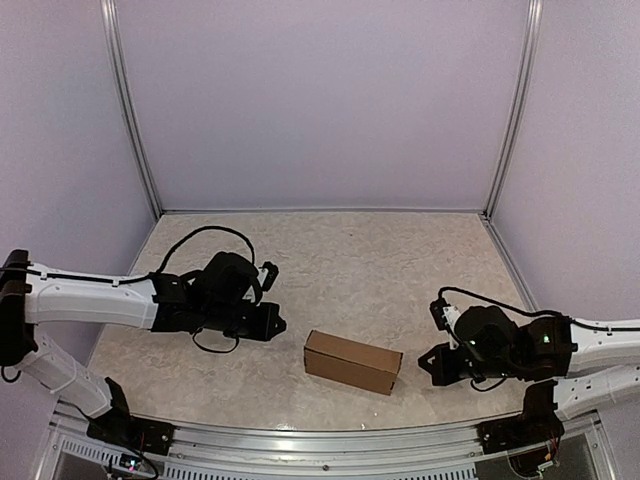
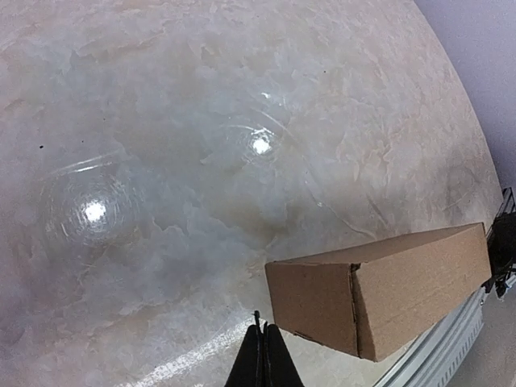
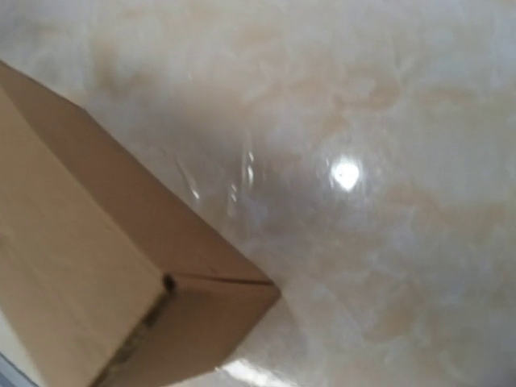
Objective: Fold the paper box
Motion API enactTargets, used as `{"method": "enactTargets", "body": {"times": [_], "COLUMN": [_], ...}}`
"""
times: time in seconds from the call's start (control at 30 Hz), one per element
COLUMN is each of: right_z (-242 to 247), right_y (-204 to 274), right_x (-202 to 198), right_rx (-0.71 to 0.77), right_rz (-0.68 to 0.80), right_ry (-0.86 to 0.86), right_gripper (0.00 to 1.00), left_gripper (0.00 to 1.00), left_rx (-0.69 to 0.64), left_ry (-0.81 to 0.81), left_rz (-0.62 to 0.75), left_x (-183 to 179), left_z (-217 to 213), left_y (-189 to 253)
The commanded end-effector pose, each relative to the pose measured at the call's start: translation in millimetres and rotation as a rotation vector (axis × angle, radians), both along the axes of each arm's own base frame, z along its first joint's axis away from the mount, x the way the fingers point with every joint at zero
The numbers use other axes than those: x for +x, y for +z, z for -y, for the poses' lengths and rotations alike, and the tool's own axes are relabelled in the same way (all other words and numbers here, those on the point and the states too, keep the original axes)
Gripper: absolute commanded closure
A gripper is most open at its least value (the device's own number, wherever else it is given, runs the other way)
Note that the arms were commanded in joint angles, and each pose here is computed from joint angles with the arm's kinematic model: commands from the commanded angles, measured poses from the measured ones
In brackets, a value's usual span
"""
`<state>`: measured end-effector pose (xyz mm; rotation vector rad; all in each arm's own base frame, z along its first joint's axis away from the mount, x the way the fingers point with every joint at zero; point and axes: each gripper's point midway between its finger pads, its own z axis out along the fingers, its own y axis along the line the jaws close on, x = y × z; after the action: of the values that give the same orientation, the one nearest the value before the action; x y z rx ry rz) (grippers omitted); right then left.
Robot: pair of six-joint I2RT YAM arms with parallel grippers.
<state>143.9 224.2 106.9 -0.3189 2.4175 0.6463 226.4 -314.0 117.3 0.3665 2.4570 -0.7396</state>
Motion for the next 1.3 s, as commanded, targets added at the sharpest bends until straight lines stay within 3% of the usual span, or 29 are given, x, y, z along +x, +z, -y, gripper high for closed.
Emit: {"method": "enactTargets", "body": {"times": [0.0, 0.23, 0.67, 1.27], "right_z": [-3, -26, -49, -56], "right_y": [-24, -34, -26, -37], "right_x": [-8, -5, 23, 91], "right_rx": [-0.011, 0.056, 0.163, 0.082], "right_rz": [-0.081, -0.125, -0.109, -0.038], "right_ry": [-0.005, -0.015, -0.054, -0.013], "right_gripper": [1.0, 1.0, 1.0, 1.0], "left_gripper": [1.0, 1.0, 1.0, 1.0], "left_rx": [-0.022, -0.01, -0.057, -0.09], "left_ry": [-0.039, -0.072, -0.118, -0.047], "left_rz": [-0.055, -0.11, -0.144, -0.12], "left_x": [-2, -7, -22, -36], "left_z": [15, 30, 48, 29], "left_y": [-16, -42, -49, -44]}}
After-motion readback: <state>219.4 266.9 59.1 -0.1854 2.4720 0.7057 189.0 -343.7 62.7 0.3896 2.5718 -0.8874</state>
